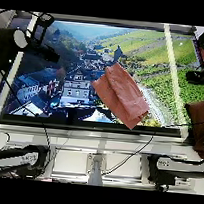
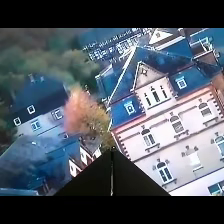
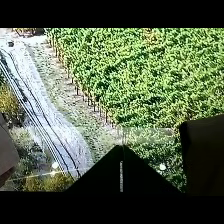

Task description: Fold the clothes and pants, and hang the long-sleeved shirts on hangers.

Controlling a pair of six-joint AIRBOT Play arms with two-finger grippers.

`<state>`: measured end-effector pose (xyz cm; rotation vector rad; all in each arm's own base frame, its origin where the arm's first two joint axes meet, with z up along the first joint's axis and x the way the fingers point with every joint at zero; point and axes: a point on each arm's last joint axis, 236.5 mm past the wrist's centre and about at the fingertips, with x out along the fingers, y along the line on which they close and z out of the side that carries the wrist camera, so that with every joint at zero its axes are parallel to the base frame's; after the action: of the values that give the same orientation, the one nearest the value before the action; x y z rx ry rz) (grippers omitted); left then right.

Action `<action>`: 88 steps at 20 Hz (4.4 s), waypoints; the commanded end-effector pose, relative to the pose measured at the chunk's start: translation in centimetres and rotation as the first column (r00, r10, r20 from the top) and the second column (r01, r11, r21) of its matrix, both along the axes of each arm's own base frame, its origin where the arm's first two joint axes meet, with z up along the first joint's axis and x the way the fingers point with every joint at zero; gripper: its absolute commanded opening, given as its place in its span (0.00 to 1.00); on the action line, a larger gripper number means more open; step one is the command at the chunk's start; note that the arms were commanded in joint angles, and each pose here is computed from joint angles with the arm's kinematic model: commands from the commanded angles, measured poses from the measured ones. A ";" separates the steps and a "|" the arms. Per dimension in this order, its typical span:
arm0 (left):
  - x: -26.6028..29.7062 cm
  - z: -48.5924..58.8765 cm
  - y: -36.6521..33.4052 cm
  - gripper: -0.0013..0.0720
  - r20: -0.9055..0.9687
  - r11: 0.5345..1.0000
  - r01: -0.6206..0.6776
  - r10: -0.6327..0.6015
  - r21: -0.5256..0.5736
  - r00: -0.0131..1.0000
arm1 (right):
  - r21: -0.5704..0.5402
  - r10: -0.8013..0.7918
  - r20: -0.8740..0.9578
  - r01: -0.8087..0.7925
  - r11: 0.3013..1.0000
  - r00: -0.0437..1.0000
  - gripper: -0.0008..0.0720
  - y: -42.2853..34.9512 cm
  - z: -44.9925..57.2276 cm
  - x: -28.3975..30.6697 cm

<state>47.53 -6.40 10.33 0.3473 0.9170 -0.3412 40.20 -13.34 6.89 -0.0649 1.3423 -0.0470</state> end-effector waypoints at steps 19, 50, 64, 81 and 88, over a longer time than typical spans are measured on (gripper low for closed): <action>-2.0 -14.9 -15.6 0.91 -0.407 0.906 -0.039 -0.151 -0.421 0.901 | -0.002 0.000 0.009 0.000 1.000 1.000 0.02 -0.1 0.1 0.2; -2.2 -0.2 -19.3 0.03 -0.052 0.879 0.114 -0.156 -0.464 0.986 | 0.385 0.275 0.159 -0.316 0.867 0.948 0.02 16.1 2.2 2.2; -15.0 -0.1 -7.6 0.03 -0.032 0.946 -0.097 0.091 -0.309 0.995 | 0.492 0.228 0.187 -0.292 0.820 0.955 0.02 23.6 -2.8 -9.1; -21.4 -12.2 -5.9 0.03 -0.214 0.919 -0.241 0.179 -0.311 0.960 | 0.658 0.034 -0.265 0.155 0.736 0.964 0.53 30.4 -18.2 -16.2; -21.4 -12.2 -5.9 0.03 -0.213 0.919 -0.240 0.179 -0.311 0.961 | 0.698 -0.048 -0.304 0.257 0.668 0.952 0.52 31.6 -18.5 -14.9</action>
<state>26.09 -12.32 -1.92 -0.0987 1.0455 -0.3266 24.58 18.04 -11.35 0.7196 1.5579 0.4026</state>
